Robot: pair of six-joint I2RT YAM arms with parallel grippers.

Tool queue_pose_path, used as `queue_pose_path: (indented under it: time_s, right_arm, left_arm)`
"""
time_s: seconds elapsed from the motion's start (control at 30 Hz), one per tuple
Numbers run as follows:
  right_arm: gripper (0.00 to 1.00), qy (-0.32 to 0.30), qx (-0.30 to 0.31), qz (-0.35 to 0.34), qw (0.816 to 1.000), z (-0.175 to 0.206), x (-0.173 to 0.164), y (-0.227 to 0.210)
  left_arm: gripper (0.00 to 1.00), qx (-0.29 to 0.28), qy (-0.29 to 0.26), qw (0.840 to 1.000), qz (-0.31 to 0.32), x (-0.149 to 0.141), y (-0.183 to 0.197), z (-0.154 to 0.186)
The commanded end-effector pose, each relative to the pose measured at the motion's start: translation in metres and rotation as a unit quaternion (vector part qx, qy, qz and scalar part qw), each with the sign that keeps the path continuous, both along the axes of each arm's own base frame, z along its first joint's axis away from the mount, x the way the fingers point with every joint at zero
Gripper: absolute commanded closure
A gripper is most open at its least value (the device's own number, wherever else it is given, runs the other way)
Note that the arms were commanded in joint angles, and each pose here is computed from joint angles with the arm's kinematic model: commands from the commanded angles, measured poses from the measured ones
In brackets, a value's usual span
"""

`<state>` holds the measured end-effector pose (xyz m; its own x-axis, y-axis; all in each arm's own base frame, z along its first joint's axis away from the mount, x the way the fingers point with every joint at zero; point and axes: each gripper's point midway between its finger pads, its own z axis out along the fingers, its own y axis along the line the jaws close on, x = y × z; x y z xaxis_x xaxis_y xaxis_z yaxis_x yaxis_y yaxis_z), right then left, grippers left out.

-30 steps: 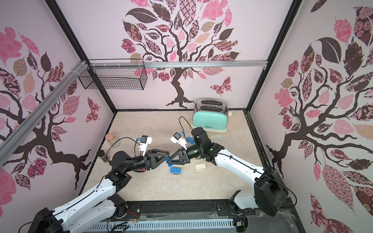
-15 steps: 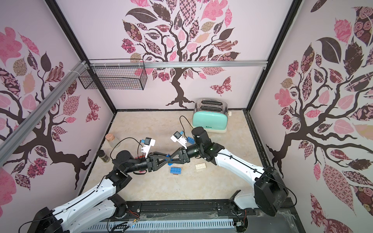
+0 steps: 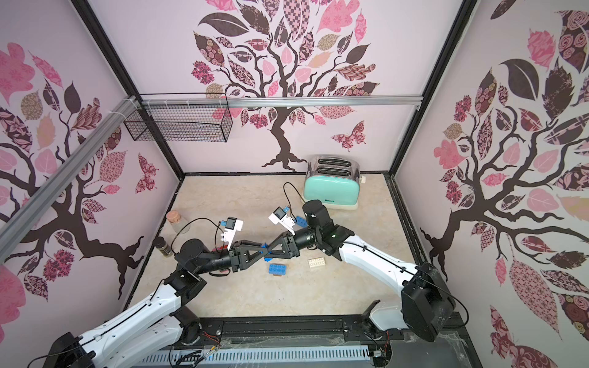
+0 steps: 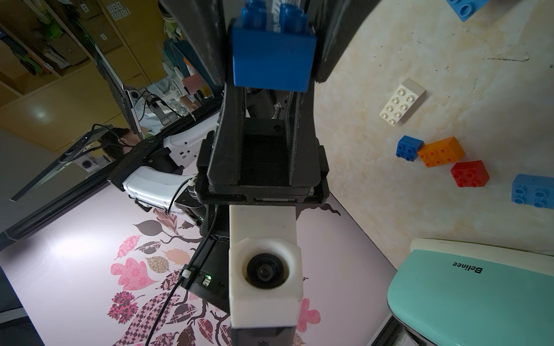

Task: Assemble a heart with lego
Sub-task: Place the lego brick at the center of the board.

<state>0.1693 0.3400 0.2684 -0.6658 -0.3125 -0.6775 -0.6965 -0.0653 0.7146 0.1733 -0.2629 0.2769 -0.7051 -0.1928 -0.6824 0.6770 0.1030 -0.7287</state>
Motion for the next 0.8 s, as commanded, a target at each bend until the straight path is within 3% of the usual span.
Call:
queue_pose_path:
  time_s: [0.0, 0.23, 0.4, 0.77]
  right_arm:
    - [0.72, -0.004, 0.003, 0.001, 1.000, 0.001, 0.001, -0.001]
    - [0.72, -0.002, 0.002, 0.004, 1.000, -0.002, -0.001, -0.002]
    - [0.71, -0.001, 0.001, 0.004, 1.000, -0.004, -0.001, -0.002]
    - [0.71, 0.005, -0.003, 0.005, 1.000, -0.008, 0.000, -0.001]
  left_arm:
    - [0.59, -0.032, -0.023, 0.999, -0.011, -0.004, 0.000, 0.020]
    - [0.45, -0.040, -0.035, 0.998, -0.024, -0.007, -0.001, 0.029]
    - [0.42, -0.040, -0.035, 0.998, -0.019, -0.006, 0.001, 0.029]
    - [0.63, -0.042, -0.025, 0.999, -0.009, 0.000, 0.005, 0.028]
